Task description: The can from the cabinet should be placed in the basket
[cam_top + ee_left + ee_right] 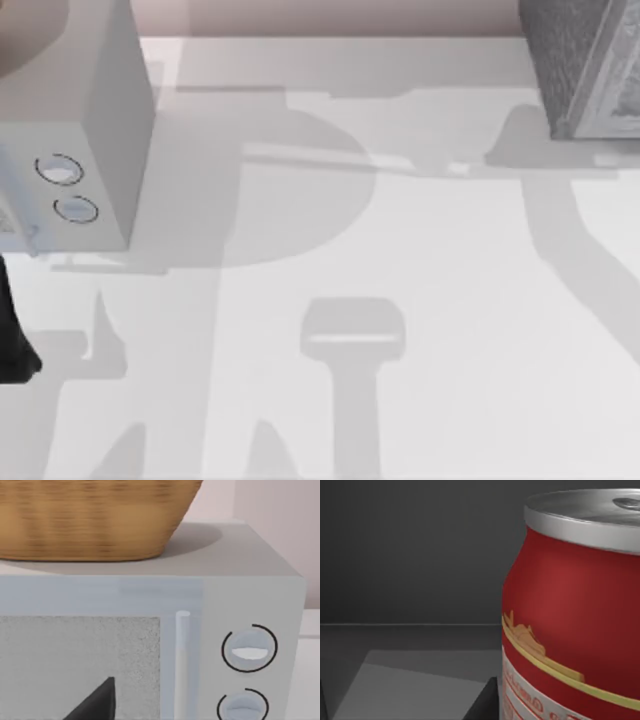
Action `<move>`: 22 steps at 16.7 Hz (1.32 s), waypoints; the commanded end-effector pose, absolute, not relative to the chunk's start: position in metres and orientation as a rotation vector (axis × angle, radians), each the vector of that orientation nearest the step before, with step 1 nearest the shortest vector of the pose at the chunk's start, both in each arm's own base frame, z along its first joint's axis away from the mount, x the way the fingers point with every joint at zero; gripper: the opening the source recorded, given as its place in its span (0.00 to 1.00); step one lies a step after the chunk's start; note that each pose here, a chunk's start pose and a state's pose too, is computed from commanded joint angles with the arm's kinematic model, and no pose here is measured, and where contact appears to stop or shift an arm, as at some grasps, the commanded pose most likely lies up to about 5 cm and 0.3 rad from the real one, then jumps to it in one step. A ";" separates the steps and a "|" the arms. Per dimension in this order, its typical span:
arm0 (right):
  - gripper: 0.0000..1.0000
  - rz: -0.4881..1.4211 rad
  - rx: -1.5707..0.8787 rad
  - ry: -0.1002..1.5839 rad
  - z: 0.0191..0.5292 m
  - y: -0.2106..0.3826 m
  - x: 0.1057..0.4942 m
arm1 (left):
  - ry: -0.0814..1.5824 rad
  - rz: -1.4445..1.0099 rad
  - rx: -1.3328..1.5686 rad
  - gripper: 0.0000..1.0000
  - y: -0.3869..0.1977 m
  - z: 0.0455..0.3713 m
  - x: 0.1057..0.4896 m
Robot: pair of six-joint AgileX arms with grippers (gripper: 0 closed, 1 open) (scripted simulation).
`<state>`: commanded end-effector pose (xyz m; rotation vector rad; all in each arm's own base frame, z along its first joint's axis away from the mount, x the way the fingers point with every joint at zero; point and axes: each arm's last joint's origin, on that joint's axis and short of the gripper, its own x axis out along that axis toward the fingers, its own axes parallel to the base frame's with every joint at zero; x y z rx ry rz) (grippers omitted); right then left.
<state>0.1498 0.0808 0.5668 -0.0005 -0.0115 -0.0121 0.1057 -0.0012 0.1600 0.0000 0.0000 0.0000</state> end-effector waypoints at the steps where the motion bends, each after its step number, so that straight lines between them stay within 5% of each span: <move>1: 0.00 -0.012 0.000 -0.011 0.567 0.081 0.150 | 0.000 0.000 0.000 1.00 -0.001 0.160 0.106; 11: 0.00 -0.013 -0.017 0.014 0.516 0.058 0.140 | 0.000 0.000 0.000 1.00 -0.001 0.160 0.106; 22: 0.00 -0.008 -0.010 0.070 0.266 0.011 0.109 | 0.000 0.000 0.000 1.00 -0.001 0.160 0.106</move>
